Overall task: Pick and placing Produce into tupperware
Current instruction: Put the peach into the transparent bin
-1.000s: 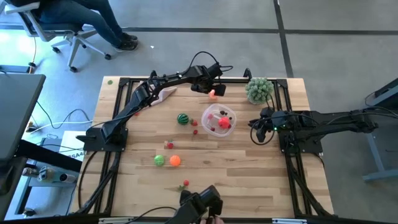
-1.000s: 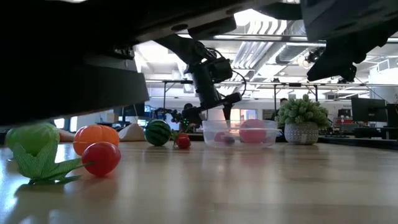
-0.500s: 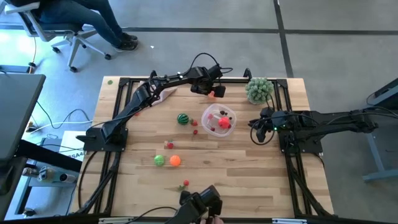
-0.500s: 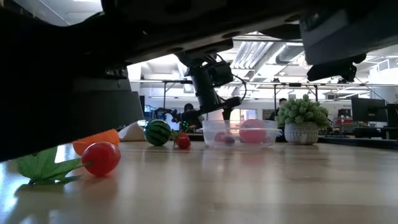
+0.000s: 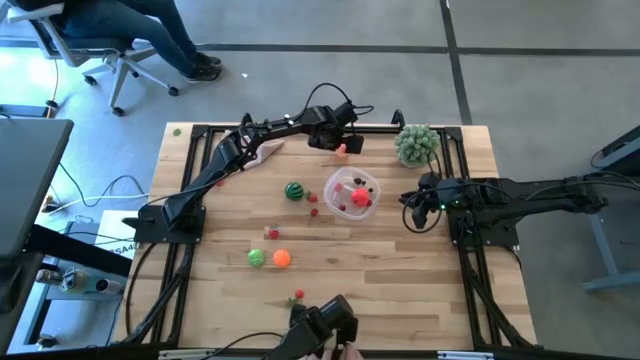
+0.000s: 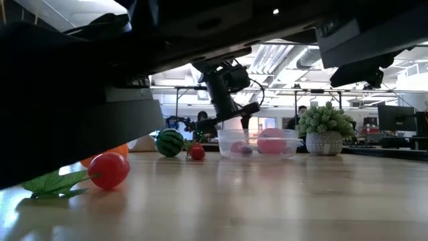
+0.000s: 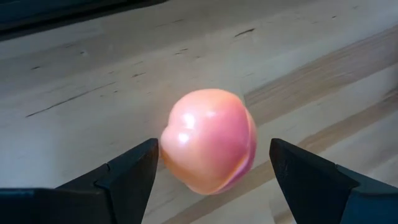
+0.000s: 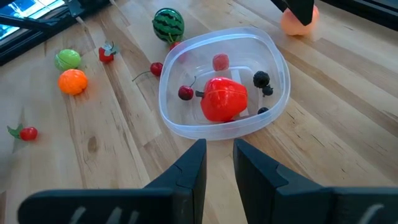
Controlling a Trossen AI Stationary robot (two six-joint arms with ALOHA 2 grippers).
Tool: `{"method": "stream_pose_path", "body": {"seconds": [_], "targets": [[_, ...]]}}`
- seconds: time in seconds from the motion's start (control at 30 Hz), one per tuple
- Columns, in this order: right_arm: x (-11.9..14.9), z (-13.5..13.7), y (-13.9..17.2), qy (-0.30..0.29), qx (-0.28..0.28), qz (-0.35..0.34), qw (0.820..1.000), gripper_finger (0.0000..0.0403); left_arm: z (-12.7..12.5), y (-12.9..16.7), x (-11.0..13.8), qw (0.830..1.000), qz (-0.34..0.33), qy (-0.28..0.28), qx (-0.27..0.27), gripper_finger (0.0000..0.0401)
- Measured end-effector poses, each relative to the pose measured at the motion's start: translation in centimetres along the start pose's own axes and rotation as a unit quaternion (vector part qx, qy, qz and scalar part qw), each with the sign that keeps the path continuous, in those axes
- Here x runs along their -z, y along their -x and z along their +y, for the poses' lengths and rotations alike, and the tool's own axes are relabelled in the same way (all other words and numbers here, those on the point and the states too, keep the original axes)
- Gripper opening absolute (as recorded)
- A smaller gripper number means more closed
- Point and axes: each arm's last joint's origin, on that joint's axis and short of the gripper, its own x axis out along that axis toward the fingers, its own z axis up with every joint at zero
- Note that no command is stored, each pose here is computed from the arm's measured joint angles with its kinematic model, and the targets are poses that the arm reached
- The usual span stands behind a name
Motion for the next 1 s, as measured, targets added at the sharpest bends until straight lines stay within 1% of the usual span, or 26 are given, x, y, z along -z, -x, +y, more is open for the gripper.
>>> {"method": "stream_pose_path", "body": {"seconds": [0.43,0.53,1.0], "targets": [[0.0,0.0,-0.01,0.0,0.0,0.0,1.0,0.0071,0.14,-0.37,-0.08,1.0,0.003,0.001,0.004,0.0298],[0.0,0.0,0.0,0.0,0.0,0.0,1.0,0.0071,0.26,-0.71,0.11,1.0,0.019,0.002,0.007,0.0298],[0.0,0.0,0.0,0.0,0.0,0.0,1.0,0.0071,0.24,-0.9,0.0,1.0,0.013,0.006,0.01,0.0298]]}}
